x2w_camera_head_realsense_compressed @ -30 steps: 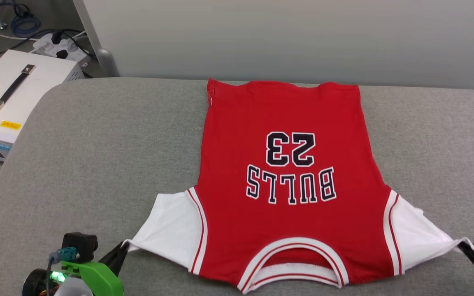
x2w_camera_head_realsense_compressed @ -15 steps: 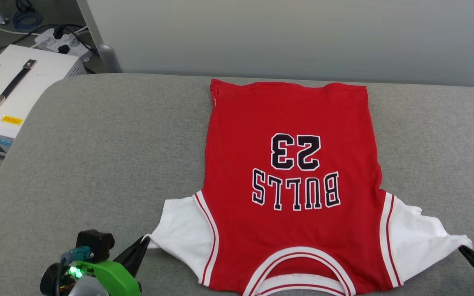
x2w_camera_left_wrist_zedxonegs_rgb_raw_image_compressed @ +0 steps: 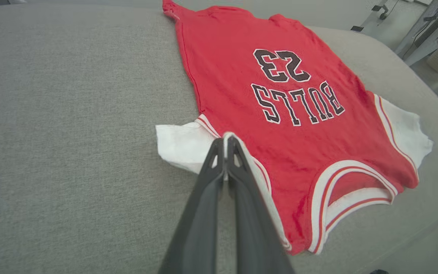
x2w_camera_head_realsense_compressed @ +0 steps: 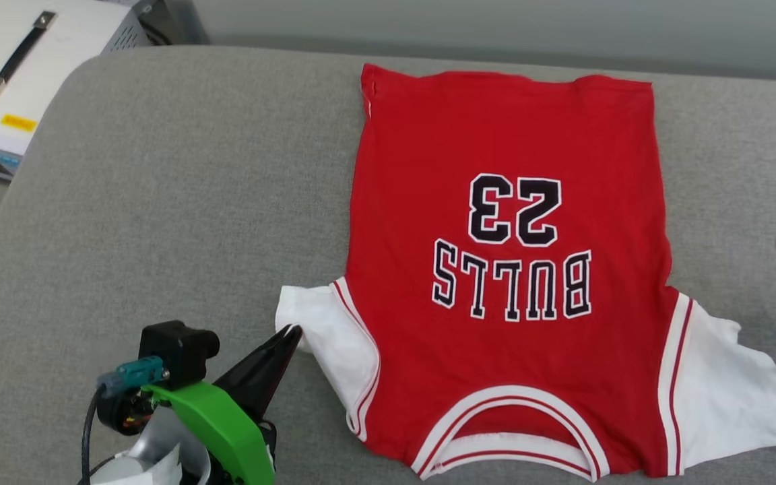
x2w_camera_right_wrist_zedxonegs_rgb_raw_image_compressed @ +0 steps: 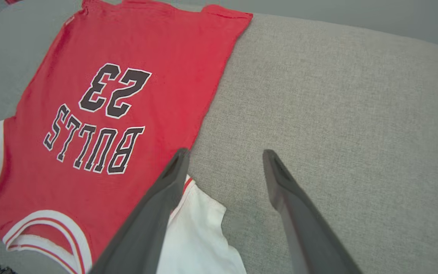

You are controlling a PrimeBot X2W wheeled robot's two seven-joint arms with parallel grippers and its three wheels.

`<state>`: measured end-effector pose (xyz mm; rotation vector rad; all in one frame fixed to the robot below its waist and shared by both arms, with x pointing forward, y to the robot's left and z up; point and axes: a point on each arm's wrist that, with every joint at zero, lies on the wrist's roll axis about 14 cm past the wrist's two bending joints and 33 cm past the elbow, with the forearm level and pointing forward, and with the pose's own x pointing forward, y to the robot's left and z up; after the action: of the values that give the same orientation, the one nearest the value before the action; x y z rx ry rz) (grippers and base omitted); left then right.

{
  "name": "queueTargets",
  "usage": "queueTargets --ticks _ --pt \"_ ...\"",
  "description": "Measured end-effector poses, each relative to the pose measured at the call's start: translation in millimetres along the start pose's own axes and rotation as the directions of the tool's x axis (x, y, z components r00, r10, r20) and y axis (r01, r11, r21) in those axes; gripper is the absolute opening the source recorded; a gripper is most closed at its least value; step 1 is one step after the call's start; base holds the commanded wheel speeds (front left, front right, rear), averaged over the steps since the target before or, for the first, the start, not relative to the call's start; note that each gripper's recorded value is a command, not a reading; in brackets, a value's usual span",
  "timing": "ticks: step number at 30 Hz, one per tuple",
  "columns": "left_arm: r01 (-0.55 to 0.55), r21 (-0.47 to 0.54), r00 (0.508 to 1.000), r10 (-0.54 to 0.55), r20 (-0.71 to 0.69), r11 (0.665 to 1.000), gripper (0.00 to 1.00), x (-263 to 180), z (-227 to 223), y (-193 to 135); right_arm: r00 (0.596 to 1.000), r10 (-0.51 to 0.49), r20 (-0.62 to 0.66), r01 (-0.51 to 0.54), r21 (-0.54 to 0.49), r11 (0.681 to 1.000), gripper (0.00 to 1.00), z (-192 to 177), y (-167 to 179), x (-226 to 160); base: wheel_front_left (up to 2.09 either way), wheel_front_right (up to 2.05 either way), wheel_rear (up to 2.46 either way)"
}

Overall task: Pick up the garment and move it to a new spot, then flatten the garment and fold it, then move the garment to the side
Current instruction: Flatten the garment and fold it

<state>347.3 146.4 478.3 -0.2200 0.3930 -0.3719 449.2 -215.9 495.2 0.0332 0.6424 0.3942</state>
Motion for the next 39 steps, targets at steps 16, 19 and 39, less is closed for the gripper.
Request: queueTargets --ticks 16,19,39 --pt "-0.006 -0.066 0.995 -0.001 -0.102 0.998 0.00 14 -7 -3 0.966 -0.063 -0.250 0.058 -0.028 0.998 1.00 51 -13 140 0.00 0.00 0.00" --pt "-0.030 -0.097 0.992 0.017 -0.123 0.995 0.00 19 -15 2 0.953 -0.079 -0.293 0.074 -0.028 0.997 1.00 54 -17 176 0.00 0.00 0.00" --pt "-0.169 -0.109 0.974 0.150 -0.168 0.980 0.00 17 -33 40 0.903 -0.094 -0.419 0.091 -0.026 0.996 0.00 18 -21 269 0.00 0.00 0.00"
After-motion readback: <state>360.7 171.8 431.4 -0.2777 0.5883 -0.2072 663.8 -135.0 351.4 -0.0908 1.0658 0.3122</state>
